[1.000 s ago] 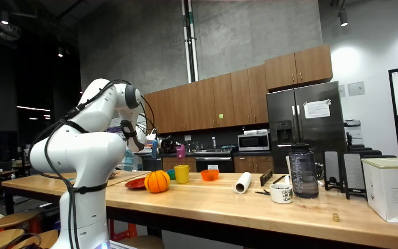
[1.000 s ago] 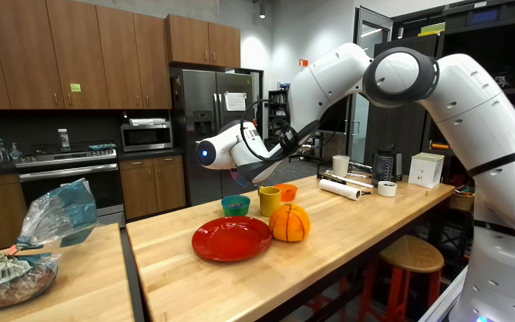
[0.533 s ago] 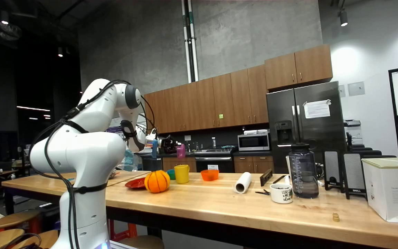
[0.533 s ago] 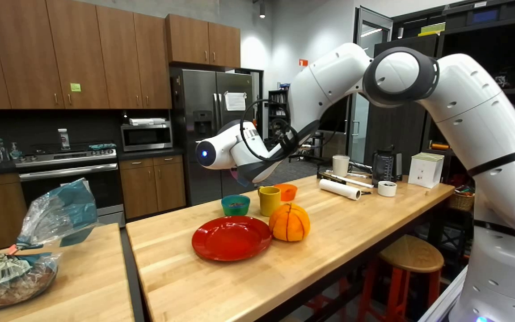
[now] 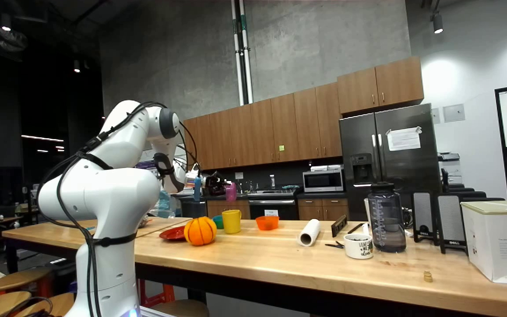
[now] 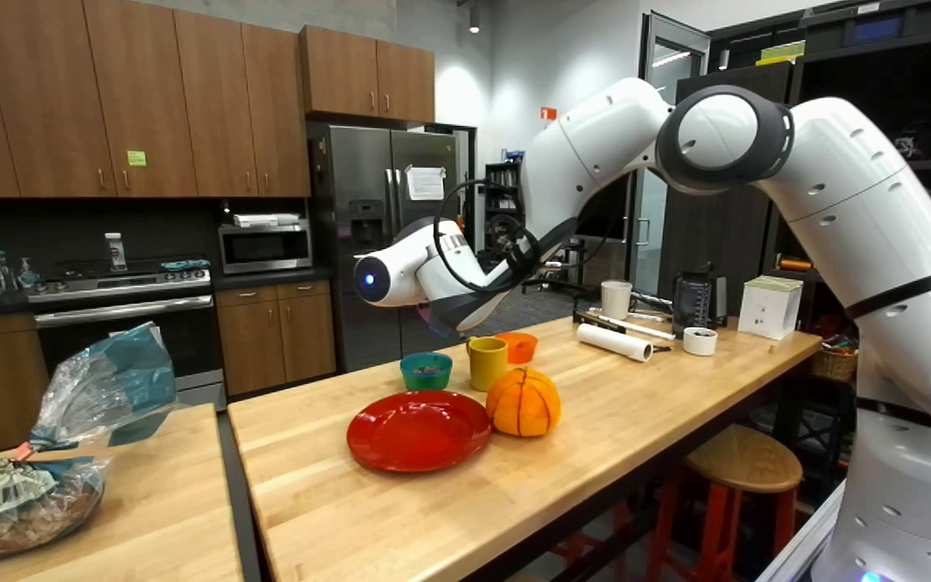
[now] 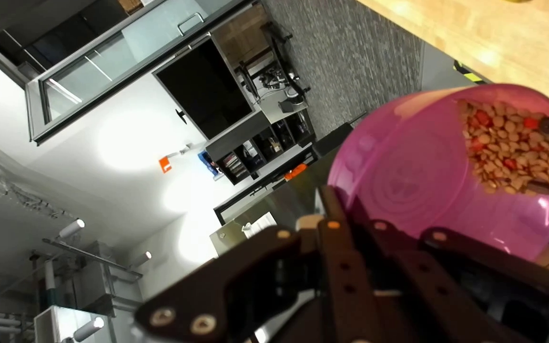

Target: Pour the contents in the purple bowl into the blue bowl.

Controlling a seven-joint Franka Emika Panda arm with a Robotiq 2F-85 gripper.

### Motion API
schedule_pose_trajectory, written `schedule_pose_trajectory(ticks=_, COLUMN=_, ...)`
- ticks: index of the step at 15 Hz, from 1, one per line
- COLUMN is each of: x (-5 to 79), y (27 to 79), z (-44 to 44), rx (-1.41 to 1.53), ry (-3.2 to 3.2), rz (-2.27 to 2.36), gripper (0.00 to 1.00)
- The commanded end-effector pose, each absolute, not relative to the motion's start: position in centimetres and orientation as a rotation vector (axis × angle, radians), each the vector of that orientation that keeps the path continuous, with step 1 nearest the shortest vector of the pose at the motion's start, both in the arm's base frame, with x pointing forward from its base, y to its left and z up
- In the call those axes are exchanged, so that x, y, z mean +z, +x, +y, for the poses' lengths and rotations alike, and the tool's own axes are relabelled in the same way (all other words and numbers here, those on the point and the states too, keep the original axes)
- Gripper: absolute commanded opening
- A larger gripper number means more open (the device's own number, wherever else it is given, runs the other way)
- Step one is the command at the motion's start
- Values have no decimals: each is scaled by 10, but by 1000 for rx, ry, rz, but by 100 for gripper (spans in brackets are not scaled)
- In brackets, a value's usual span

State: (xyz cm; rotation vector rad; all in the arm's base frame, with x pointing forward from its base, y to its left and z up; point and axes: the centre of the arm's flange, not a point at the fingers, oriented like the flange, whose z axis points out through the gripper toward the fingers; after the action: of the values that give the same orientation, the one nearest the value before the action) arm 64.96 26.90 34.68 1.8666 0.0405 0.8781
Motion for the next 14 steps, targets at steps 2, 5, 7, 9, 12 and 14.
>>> schedule_pose_trajectory(ticks=2, x=352, y=655, z=268, rx=900, ry=1825, rz=33, gripper=1)
schedule_pose_trajectory(ticks=5, x=353, y=655, z=268, rx=903, ry=1811, rz=39, gripper=1)
schedule_pose_trajectory(ticks=7, x=354, y=655, z=268, rx=905, ry=1803, rz=40, gripper=1)
schedule_pose_trajectory(ticks=9, x=354, y=655, z=268, rx=899, ry=1799, rz=41, gripper=1)
schedule_pose_trajectory(ticks=12, x=355, y=654, z=268, rx=896, ry=1794, rz=36, gripper=1)
schedule_pose_trajectory(ticks=14, x=355, y=654, z=267, rx=896, ry=1792, rz=35, gripper=1)
